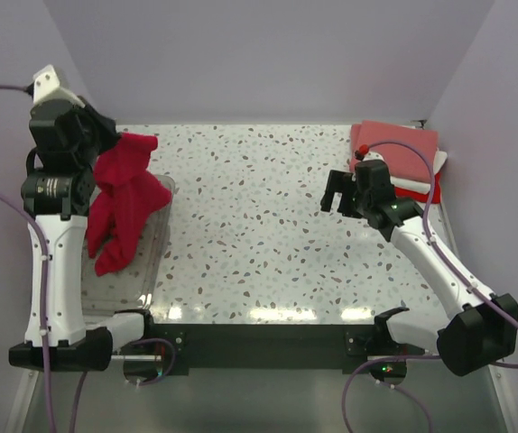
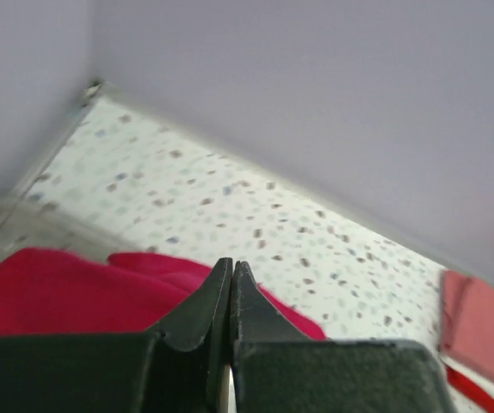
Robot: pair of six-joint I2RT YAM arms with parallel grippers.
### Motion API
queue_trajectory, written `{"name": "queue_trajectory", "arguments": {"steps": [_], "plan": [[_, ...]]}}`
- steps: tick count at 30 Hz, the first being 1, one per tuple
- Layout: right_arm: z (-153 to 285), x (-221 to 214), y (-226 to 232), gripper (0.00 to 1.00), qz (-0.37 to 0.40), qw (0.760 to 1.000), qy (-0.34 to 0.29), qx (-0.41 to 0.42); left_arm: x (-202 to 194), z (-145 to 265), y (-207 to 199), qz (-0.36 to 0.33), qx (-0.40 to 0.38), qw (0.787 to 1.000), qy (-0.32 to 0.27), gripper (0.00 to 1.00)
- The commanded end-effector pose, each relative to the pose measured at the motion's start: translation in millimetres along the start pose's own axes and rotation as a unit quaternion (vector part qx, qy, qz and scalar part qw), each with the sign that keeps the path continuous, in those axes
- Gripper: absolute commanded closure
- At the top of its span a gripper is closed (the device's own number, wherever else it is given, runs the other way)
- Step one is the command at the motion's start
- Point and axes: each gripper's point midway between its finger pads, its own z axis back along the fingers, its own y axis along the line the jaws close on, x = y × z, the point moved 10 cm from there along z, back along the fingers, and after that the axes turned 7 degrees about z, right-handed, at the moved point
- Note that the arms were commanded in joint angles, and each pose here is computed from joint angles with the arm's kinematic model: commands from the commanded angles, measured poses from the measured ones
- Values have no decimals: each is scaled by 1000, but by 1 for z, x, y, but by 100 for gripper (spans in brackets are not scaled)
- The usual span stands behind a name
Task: Fold and stack the t-shirts
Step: Move the tshirt to the center of the board
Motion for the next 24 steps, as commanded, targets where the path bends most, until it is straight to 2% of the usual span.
{"name": "queue_trajectory", "arguments": {"steps": [1, 4, 7, 8, 9, 10, 11, 12, 15, 16, 17, 19, 20, 23, 24], "plan": [[11, 20, 4, 1, -10, 999, -40, 11, 44, 13, -68, -75, -263, 962, -20, 100], [13, 16, 2, 1, -8, 999, -37, 7, 57, 15, -102, -71, -349, 934, -21, 100], [14, 13, 1, 1, -9, 999, -34, 6, 90, 35, -134, -42, -445, 893, -60, 100], [14, 13, 1, 2, -10, 999, -34, 6, 91, 39, -141, -35, -481, 874, -51, 100], [15, 12, 1, 1, -11, 999, -34, 6, 101, 47, -151, -28, -524, 847, -82, 100], [15, 13, 1, 1, -11, 999, -35, 5, 99, 46, -157, 7, -548, 834, -62, 100], [16, 13, 0, 1, -12, 999, -36, 1, 99, 50, -162, 14, -575, 816, -58, 100], [17, 13, 0, 1, -12, 999, -38, 0, 103, 58, -171, 19, -608, 790, -78, 100], [19, 13, -3, 1, -12, 999, -41, -11, 92, 61, -190, 48, -645, 761, -51, 100], [18, 12, -3, 1, -12, 999, -40, -14, 83, 55, -195, 54, -648, 759, -36, 100], [19, 12, -4, 1, -11, 999, -39, -19, 71, 57, -205, 61, -660, 749, -16, 100], [20, 11, -7, 1, -15, 998, -43, -33, 42, 43, -218, 74, -659, 748, 29, 100], [20, 10, -8, 1, -16, 998, -42, -41, 22, 50, -231, 78, -674, 732, 62, 100], [26, 9, -13, 1, -26, 996, -50, -68, -39, 38, -257, 71, -667, 728, 143, 100], [30, 8, -16, 1, -30, 995, -57, -78, -58, 28, -262, 54, -659, 735, 150, 100]]}}
